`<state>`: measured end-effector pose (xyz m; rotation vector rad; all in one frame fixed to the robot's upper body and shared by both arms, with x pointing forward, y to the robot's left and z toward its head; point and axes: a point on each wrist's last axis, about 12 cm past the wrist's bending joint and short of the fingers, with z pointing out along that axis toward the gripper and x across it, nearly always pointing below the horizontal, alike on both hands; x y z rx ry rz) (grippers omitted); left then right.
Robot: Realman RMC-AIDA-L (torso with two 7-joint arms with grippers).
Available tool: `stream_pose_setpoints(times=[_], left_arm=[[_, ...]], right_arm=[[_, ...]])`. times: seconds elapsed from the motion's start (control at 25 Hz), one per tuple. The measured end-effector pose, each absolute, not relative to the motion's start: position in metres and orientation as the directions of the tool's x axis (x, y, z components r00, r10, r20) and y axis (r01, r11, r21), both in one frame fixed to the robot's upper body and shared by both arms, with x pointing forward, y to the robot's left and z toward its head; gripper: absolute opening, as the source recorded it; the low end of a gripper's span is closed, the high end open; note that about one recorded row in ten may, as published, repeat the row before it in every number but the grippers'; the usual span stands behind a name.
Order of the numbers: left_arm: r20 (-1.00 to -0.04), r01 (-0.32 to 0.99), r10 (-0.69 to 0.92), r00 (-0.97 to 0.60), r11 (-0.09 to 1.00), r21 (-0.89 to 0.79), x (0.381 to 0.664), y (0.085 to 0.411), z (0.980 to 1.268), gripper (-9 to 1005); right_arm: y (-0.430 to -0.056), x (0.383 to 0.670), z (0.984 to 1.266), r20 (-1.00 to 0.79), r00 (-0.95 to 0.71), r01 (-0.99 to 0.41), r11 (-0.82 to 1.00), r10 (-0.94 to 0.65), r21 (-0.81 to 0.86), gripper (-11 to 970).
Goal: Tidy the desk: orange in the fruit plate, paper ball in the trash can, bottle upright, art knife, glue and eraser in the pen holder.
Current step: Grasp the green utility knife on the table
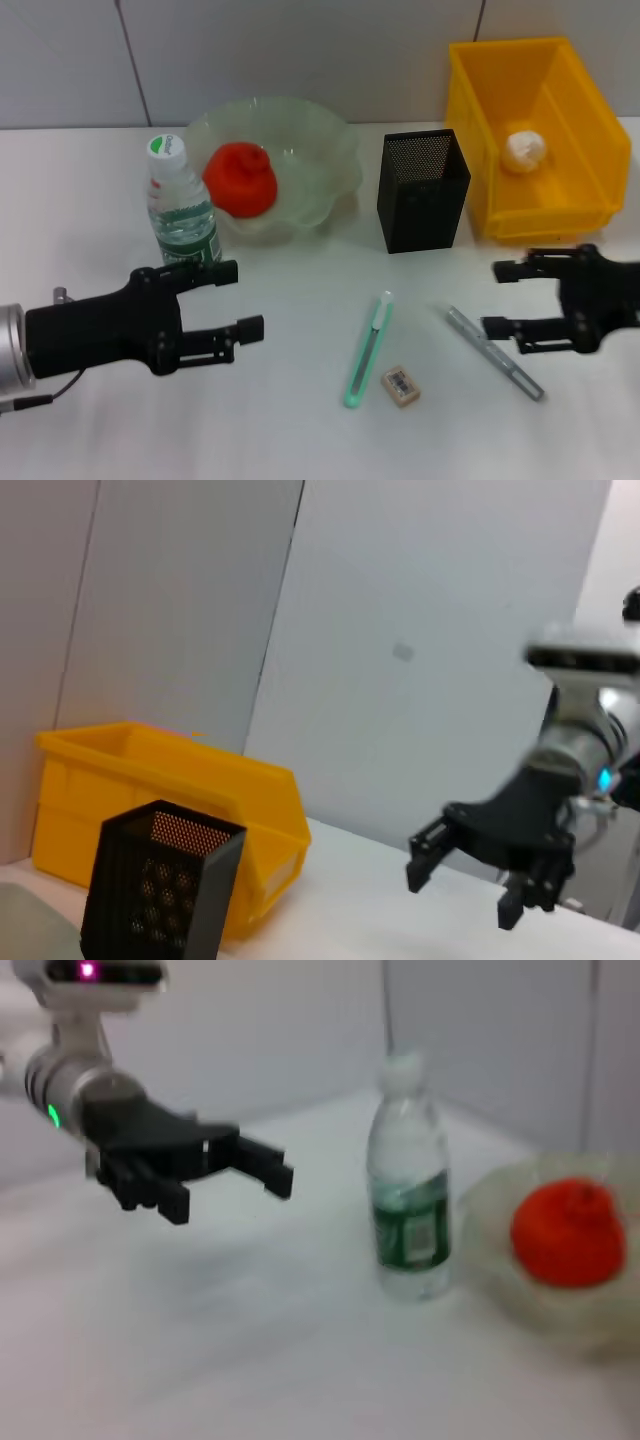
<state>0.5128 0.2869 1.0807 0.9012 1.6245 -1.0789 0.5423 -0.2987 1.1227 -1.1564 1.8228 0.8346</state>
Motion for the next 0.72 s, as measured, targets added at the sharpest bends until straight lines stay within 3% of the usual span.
stream_pose_setpoints(times=[0.12,0.4,0.64,0.72], left_arm=[[-0.951,0.903,0.062,-0.303,0.339,-0.265,0.519,0.284,1.086,852],[-0.934,0.893,0.062,-0.351,0.323,-0.314,0.530,0.277,1.101,846],[-0.930,0.913,0.063,-0.362,0.228,-0.340,0.541,0.264,1.146,842],[-0.879,0.875,0.119,-0.462,0.223,-0.430,0.558,0.243,1.180,843]], right_arm=[[-0.321,0.517,1.097,-0.931,-0.210,-0.901,0.429,-0.298,0.066,745],[-0.333,0.497,1.071,-0.948,-0.197,-0.868,0.494,-0.251,0.050,744],[-0.344,0.491,1.067,-0.949,-0.207,-0.843,0.535,-0.236,0.051,743],[-0.347,0.490,1.068,-0.946,-0.211,-0.846,0.531,-0.246,0.050,743]])
